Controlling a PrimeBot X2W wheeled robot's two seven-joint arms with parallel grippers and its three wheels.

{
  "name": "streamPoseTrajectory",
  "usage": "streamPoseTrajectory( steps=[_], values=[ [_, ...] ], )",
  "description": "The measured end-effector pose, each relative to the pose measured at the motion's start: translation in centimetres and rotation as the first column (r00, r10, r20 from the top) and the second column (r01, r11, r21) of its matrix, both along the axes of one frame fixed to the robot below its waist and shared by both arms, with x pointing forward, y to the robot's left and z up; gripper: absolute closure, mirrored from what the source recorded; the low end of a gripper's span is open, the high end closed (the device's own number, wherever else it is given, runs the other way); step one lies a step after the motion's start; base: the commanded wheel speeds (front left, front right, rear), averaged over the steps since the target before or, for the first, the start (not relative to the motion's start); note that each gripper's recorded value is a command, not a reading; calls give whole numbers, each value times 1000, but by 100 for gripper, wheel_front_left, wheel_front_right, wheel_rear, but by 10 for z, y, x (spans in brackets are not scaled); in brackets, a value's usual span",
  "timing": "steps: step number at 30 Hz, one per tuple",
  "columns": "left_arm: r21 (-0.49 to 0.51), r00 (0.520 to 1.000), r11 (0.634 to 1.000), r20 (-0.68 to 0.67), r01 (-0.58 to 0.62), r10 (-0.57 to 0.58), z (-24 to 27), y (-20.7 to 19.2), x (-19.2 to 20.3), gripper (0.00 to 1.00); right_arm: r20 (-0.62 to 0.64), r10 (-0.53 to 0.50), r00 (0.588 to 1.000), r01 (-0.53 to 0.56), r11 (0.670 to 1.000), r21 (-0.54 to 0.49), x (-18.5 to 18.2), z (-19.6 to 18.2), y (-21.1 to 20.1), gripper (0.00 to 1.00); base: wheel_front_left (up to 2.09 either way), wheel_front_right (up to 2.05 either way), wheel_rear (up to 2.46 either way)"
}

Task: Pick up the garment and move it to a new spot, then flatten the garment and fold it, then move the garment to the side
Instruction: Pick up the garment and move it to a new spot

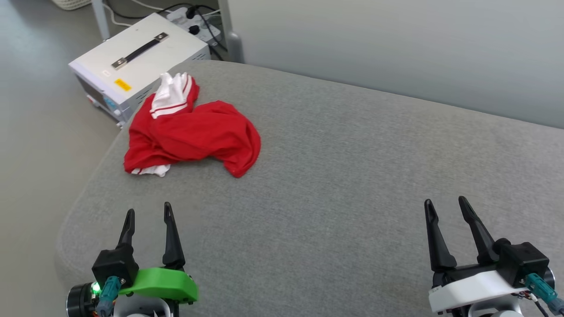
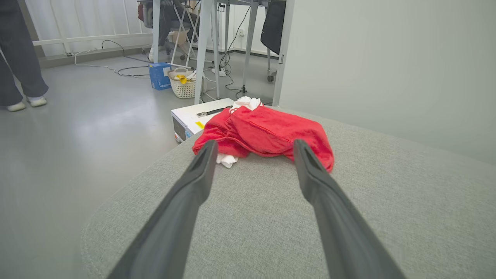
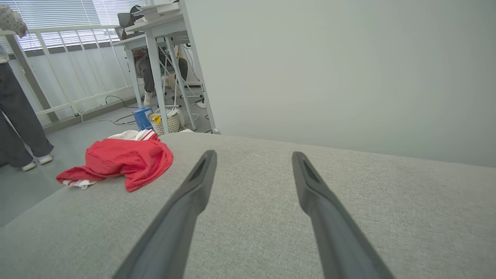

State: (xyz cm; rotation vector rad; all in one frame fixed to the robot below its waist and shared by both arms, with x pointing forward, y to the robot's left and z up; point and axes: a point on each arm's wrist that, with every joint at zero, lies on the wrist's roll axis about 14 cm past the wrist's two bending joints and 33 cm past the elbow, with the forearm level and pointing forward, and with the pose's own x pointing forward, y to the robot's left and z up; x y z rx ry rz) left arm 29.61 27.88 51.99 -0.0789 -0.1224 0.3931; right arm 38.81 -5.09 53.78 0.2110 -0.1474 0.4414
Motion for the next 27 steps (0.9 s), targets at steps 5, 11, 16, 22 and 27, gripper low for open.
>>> streamPoseTrajectory(
  steps=[5,11,16,22,27],
  values=[
    [-11,998,998,-5,-60,60,-2,15,-14,0,1,57,998,-57,998,-4,2,-1,20,0,0,0,0],
    [-24,993,992,-14,-121,121,-5,30,-31,0,1,109,994,-109,994,-7,4,-2,38,0,0,0,0],
    [-31,989,988,-19,-150,149,-8,36,-39,0,0,135,991,-135,991,-6,3,-2,47,0,0,0,0],
    [-53,987,985,-20,-161,161,-10,45,-41,0,-3,140,990,-140,990,-3,3,-3,49,0,0,0,0],
    [2,987,989,62,-146,146,22,70,-17,0,7,139,990,-139,990,-15,10,-4,50,0,0,0,0]
  ],
)
